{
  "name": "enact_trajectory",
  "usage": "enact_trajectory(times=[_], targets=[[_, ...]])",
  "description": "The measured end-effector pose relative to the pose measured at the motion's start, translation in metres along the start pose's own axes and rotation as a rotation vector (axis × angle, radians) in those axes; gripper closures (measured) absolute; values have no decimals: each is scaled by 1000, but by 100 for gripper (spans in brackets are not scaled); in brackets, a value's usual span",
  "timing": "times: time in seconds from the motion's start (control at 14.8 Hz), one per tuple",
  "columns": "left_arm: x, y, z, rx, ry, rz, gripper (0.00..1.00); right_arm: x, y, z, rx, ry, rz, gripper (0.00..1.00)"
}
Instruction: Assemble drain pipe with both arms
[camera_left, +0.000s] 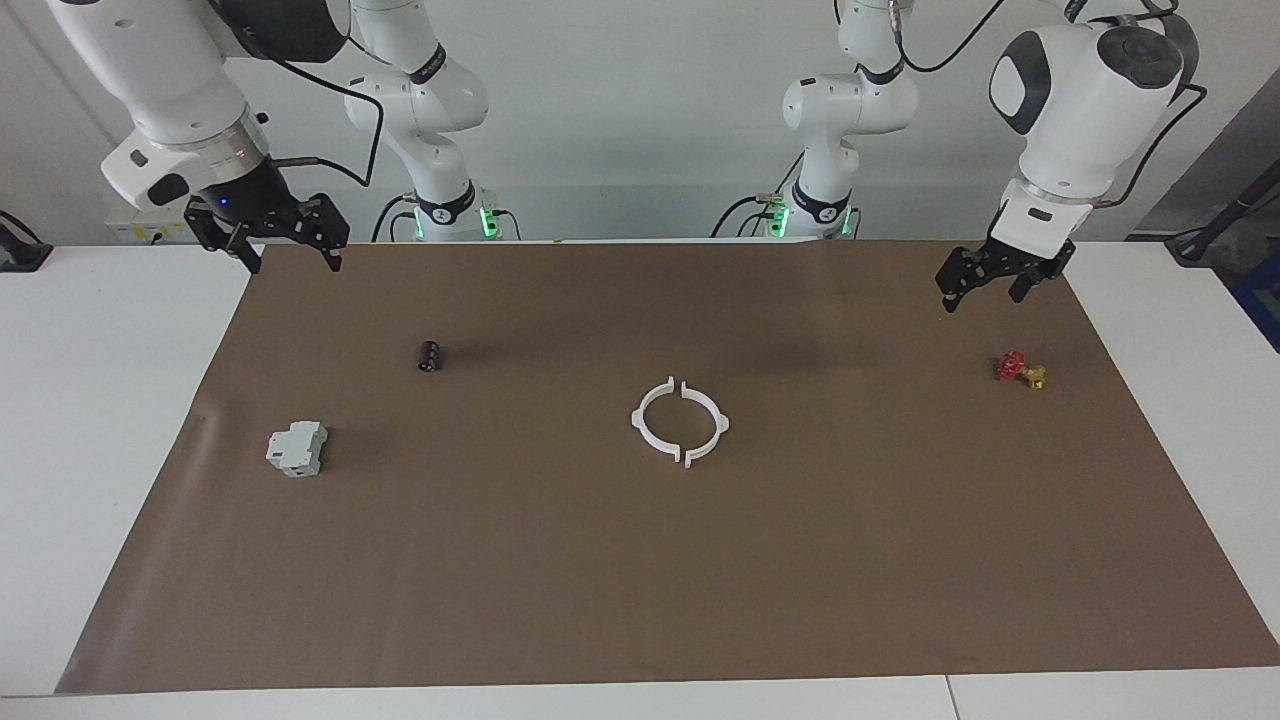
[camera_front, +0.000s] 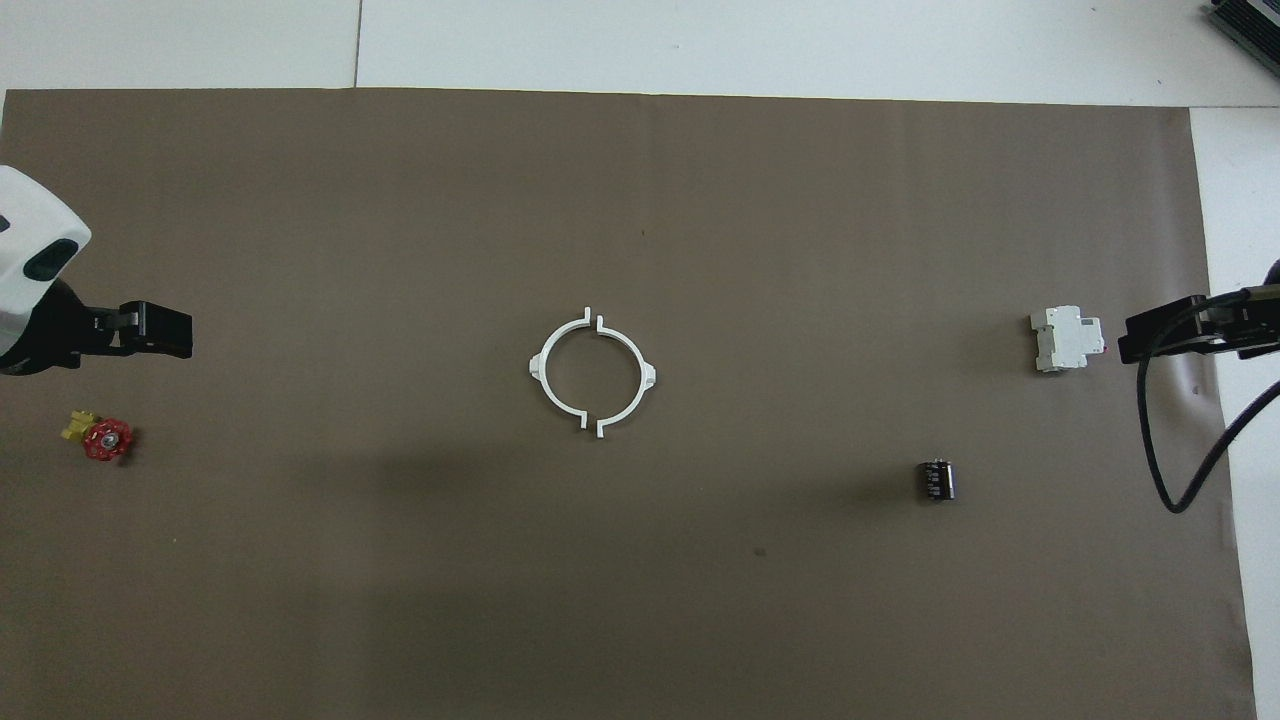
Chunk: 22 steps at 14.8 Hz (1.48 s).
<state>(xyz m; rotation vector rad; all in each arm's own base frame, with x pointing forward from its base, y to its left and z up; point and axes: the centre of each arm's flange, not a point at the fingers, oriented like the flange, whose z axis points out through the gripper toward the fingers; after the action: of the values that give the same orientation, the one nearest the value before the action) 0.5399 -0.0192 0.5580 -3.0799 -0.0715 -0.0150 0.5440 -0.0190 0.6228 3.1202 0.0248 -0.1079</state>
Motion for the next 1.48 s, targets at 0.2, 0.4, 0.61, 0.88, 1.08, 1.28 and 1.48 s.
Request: enact_trajectory(times=[0.2, 0.4, 0.61, 0.88, 1.08, 1.28, 1.48], targets=[[1, -23, 2, -12, -3, -39, 0, 0, 0, 0, 0, 0, 0, 0], [1, -23, 2, -15, -4, -11, 0, 0, 0, 0, 0, 0, 0, 0], [1, -16, 1, -15, -3, 11, 0, 0, 0, 0, 0, 0, 0, 0], [1, -10, 1, -15, -4, 20, 0, 0, 0, 0, 0, 0, 0, 0], [2, -8, 6, -16, -11, 25, 0, 0, 0, 0, 0, 0, 0, 0], [2, -5, 8, -16, -15, 30, 0, 0, 0, 0, 0, 0, 0, 0], [2, 0, 7, -17, -8, 38, 0, 0, 0, 0, 0, 0, 0, 0]])
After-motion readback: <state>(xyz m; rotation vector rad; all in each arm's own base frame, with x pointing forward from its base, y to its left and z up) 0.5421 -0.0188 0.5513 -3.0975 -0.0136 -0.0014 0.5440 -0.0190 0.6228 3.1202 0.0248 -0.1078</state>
